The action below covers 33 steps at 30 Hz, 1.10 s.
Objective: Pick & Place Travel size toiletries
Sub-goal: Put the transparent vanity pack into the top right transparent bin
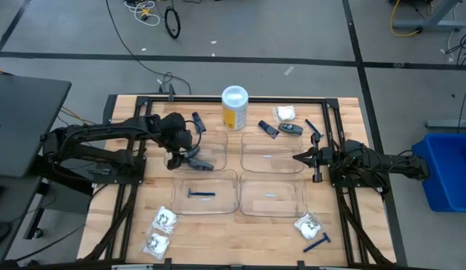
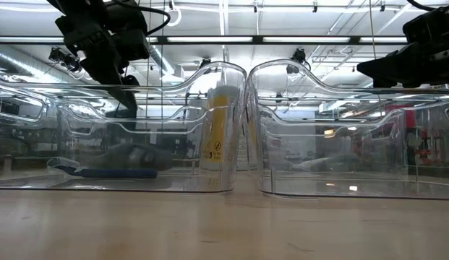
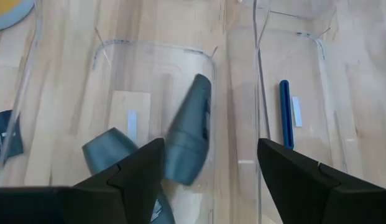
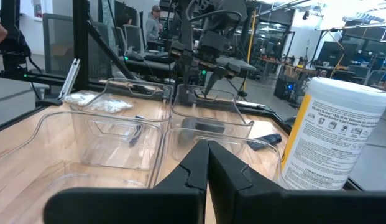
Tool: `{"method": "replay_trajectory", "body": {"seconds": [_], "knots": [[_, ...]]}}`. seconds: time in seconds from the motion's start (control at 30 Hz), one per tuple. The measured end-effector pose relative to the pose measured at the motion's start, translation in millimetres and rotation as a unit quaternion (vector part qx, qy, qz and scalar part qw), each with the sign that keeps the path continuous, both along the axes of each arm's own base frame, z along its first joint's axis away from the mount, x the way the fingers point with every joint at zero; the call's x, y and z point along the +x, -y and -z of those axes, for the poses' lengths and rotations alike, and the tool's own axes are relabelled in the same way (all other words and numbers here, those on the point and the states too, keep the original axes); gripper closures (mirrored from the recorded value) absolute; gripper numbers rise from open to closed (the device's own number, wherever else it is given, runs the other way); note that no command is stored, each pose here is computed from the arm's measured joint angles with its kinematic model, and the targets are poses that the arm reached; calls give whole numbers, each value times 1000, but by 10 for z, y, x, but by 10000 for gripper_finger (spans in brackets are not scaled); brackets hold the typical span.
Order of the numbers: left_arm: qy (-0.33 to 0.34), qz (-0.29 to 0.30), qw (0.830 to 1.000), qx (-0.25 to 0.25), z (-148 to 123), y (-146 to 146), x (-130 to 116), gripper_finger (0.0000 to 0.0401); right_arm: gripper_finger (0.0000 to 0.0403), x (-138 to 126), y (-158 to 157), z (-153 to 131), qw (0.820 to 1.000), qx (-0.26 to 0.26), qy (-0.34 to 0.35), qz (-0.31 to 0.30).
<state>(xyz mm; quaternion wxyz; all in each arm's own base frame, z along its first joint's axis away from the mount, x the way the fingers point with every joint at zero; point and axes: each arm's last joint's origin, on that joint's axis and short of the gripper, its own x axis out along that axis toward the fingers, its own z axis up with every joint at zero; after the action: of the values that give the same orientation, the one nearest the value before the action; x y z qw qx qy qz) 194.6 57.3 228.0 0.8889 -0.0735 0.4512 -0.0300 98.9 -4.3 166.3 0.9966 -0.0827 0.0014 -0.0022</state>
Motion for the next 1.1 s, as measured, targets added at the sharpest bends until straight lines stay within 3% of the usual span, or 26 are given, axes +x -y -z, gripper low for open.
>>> {"method": "replay_trajectory", "body": {"seconds": [0.6,1.1], "knots": [[-14,-8,1000,-13,-81,28,-2,142,390,0,0,0,1000,0,0,0],[-11,5,999,-33,-227,206,41,262,390,0,0,0,1000,0,0,0]]}}
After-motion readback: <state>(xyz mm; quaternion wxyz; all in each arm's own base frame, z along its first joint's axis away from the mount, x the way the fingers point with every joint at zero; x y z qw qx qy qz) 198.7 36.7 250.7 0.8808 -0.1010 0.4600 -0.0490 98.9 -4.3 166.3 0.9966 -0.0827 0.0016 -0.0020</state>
